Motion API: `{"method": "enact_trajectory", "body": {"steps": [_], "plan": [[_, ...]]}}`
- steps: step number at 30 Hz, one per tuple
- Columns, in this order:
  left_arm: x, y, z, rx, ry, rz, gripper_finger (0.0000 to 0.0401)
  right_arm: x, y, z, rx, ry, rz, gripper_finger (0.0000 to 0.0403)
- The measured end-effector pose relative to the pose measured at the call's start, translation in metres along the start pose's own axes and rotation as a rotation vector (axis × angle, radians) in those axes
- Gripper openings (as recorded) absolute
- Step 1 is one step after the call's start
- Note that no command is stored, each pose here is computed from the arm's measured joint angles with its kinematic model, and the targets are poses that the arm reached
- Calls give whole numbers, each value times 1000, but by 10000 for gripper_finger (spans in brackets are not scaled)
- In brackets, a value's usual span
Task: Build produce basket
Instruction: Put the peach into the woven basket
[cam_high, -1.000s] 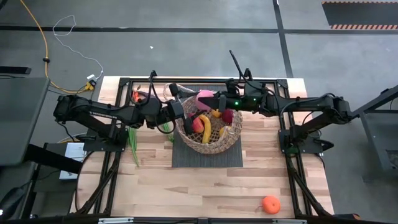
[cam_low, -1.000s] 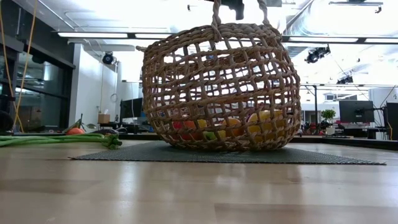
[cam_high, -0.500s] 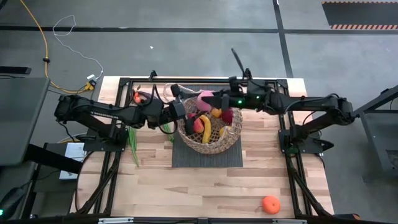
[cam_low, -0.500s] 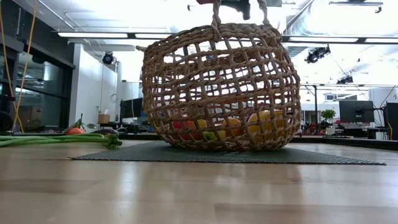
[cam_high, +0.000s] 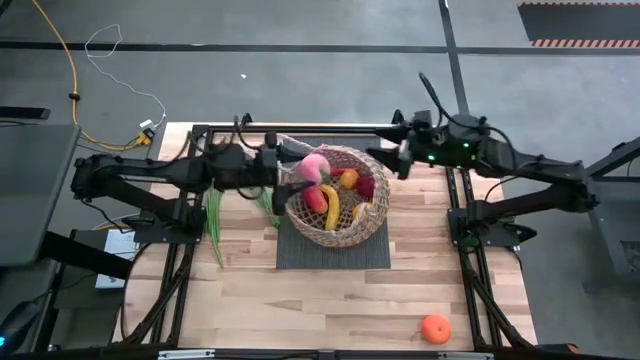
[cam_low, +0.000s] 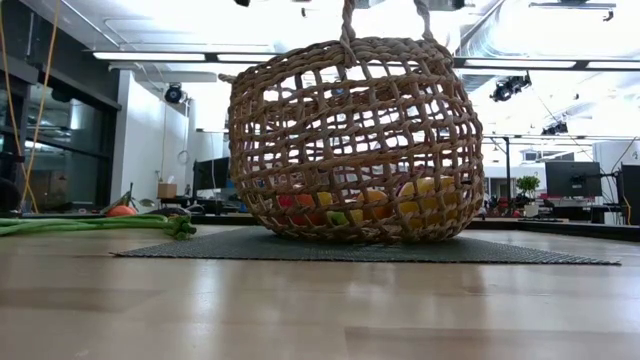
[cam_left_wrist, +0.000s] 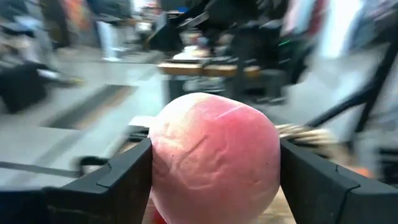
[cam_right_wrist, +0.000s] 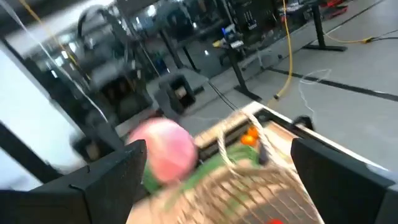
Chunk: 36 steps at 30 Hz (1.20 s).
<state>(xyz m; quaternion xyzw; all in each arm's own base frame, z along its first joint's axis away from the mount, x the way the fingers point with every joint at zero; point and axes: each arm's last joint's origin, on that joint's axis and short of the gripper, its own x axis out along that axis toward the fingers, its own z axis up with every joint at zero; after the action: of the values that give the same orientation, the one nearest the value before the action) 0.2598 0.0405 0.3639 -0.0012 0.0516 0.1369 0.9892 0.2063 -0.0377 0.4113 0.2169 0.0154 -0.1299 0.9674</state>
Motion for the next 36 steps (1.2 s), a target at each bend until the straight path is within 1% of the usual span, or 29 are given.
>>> {"method": "enact_trajectory", "body": {"steps": [3,5,7,9,12,15,17,20,23,29,32,36], "plan": [[-11,5,8,-98,-43,-109,284,-16,-3,-4,-36,74,-33,387],[-17,10,9,-159,-64,-140,284,-24,-6,-8,-14,126,-59,387],[-22,14,7,-211,-87,-152,284,-31,-7,-9,-2,146,-69,387],[-24,17,3,-256,-103,-149,284,-38,-5,-8,-52,146,-34,387],[-25,20,-7,-306,-118,-144,284,-46,2,-8,-186,159,68,388],[-24,19,-12,-318,-125,-151,284,-53,5,-10,-283,162,140,388],[-24,17,-14,-316,-117,-152,284,-57,4,-16,-311,174,170,388],[-24,16,-13,-316,-118,-152,284,-61,2,-23,-314,176,181,388],[-23,16,-14,-315,-113,-151,284,-66,-1,-26,-298,144,189,388],[-18,16,-18,-330,-95,-146,284,-73,-1,-23,-277,107,194,388],[-8,16,-20,-377,-60,-143,285,-74,-1,-22,-263,105,191,388],[18,14,-19,-387,26,-133,285,-73,-1,-23,-263,113,189,388]]}}
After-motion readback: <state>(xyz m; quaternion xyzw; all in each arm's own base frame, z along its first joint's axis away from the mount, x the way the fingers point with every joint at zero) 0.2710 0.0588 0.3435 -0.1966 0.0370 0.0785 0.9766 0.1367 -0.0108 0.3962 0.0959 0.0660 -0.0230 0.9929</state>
